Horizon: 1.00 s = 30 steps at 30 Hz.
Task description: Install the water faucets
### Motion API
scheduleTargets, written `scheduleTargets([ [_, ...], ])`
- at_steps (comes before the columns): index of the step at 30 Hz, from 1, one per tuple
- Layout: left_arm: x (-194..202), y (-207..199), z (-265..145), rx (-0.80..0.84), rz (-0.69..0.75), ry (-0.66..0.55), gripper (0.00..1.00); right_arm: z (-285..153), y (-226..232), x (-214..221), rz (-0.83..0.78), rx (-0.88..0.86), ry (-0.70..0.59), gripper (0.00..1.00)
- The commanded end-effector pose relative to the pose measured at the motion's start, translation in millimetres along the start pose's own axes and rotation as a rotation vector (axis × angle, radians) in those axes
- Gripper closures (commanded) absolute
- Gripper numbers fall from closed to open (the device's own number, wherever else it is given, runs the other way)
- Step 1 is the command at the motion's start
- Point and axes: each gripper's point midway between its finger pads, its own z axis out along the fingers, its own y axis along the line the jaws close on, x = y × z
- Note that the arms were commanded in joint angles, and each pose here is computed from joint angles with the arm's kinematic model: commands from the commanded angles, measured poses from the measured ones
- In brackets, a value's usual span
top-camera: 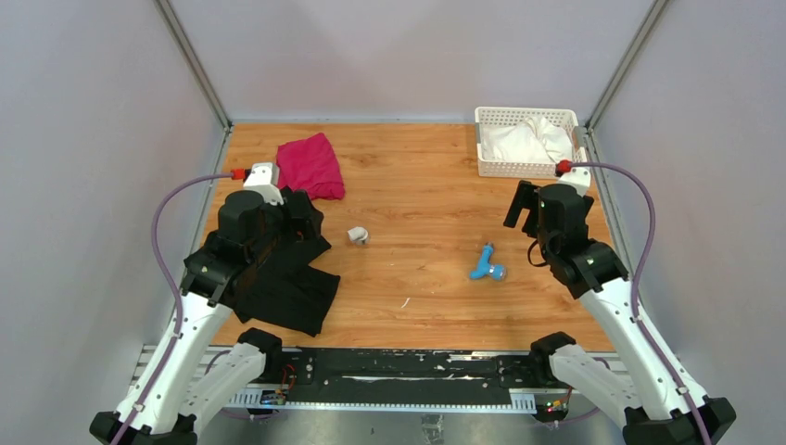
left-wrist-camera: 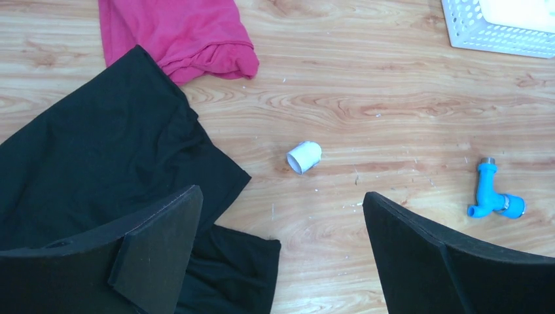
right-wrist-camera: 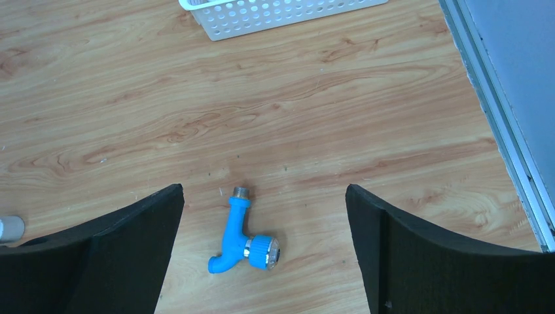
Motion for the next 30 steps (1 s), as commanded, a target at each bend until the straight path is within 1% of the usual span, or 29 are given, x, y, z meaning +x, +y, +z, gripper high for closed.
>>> scheduleTargets([
  [1, -0.6, 6.4, -2.5, -0.026, -0.008, -0.021, 0.00, -1.8, 1.8, 3.2, 0.006, -0.012, -0.006, 0.01],
  [12, 6.8, 9.1, 1.3, -0.036, 0.010, 0.009, 0.00, -2.8, 0.6, 6.4, 0.004, -0.015, -0.005, 0.01],
  [19, 20.1, 3.7, 7.3, 0.008, 0.038, 0.056, 0.00, -1.2, 5.8, 12.6, -0.013, -0.044, 0.021, 0.01],
  [23, 35.4, 0.8, 18.1, 0.030, 0.044, 0.113, 0.00, -3.9, 11.1, 16.4, -0.030, -0.090, 0.029, 0.01],
  [26, 50.9, -0.8, 36.6, 0.037, 0.061, 0.185, 0.00, -3.4, 15.7, 17.8, -0.026, -0.115, 0.028, 0.01],
  [30, 68.3, -15.6, 62.6, 0.056, 0.141, 0.298, 0.00, -3.1, 20.6, 18.2, -0.017, -0.135, 0.038, 0.01],
])
